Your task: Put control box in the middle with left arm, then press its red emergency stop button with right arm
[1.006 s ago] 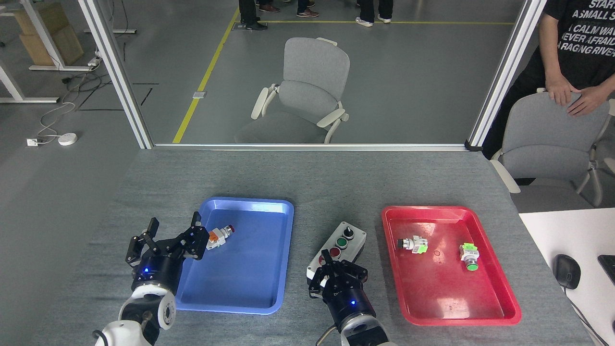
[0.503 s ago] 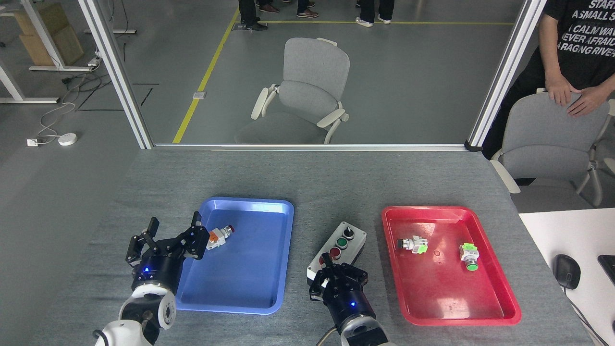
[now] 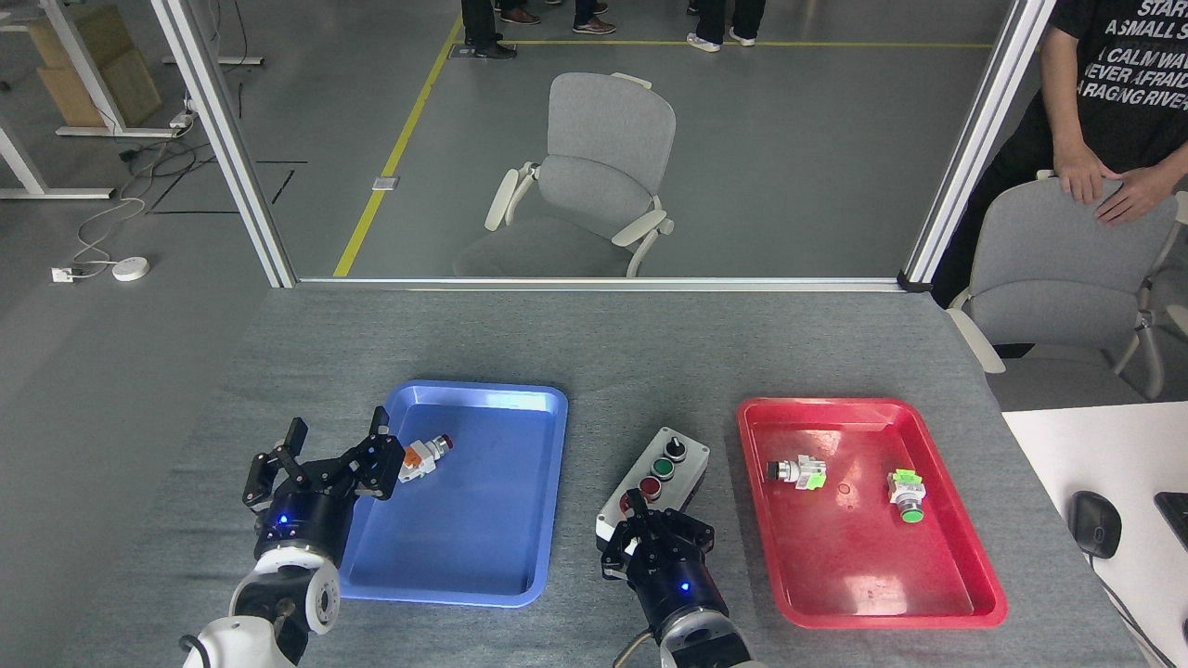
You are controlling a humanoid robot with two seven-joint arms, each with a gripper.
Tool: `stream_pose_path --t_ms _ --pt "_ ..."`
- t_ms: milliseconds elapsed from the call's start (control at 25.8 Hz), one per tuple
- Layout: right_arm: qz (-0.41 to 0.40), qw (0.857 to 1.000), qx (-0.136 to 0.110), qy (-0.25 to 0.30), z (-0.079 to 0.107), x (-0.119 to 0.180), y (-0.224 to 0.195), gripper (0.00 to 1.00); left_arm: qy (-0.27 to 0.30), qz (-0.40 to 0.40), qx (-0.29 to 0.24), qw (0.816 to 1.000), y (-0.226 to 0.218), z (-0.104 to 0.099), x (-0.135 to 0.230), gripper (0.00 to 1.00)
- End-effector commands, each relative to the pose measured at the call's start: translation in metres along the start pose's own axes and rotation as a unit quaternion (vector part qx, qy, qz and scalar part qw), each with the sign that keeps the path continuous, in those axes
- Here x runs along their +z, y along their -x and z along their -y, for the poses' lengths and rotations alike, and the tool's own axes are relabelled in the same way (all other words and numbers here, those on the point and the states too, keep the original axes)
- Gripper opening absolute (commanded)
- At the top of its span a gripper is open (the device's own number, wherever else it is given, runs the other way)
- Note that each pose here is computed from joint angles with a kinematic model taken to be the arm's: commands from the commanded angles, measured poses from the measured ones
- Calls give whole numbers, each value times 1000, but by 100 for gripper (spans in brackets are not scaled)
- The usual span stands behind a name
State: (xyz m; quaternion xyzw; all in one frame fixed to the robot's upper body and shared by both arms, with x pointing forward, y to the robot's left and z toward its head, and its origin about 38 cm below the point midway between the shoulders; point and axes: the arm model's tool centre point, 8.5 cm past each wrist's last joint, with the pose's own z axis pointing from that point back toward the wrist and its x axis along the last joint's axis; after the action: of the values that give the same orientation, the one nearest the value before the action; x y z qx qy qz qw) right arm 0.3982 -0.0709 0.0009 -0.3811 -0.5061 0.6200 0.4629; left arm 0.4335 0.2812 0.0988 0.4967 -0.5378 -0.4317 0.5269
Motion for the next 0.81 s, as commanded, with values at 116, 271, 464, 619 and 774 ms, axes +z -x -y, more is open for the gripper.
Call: stream_pose_path --t_ms 116,271,464,619,774 --pt "0 1000 -6 -23 -4 0 0 0 -1 0 -1 1000 0 -1 0 99" --pt "-5 1000 -9 -17 -1 0 2 0 0 0 0 1000 0 -1 0 99" --pt "-20 999 -4 34 33 0 18 0 -2 1 -1 1000 0 -2 -1 99" --pt "-53 996 -9 67 53 5 52 30 -5 1 1 1000 -1 -4 -3 99" --pt "-93 993 -33 69 51 15 97 85 -6 0 1 1000 -1 -6 -4 99"
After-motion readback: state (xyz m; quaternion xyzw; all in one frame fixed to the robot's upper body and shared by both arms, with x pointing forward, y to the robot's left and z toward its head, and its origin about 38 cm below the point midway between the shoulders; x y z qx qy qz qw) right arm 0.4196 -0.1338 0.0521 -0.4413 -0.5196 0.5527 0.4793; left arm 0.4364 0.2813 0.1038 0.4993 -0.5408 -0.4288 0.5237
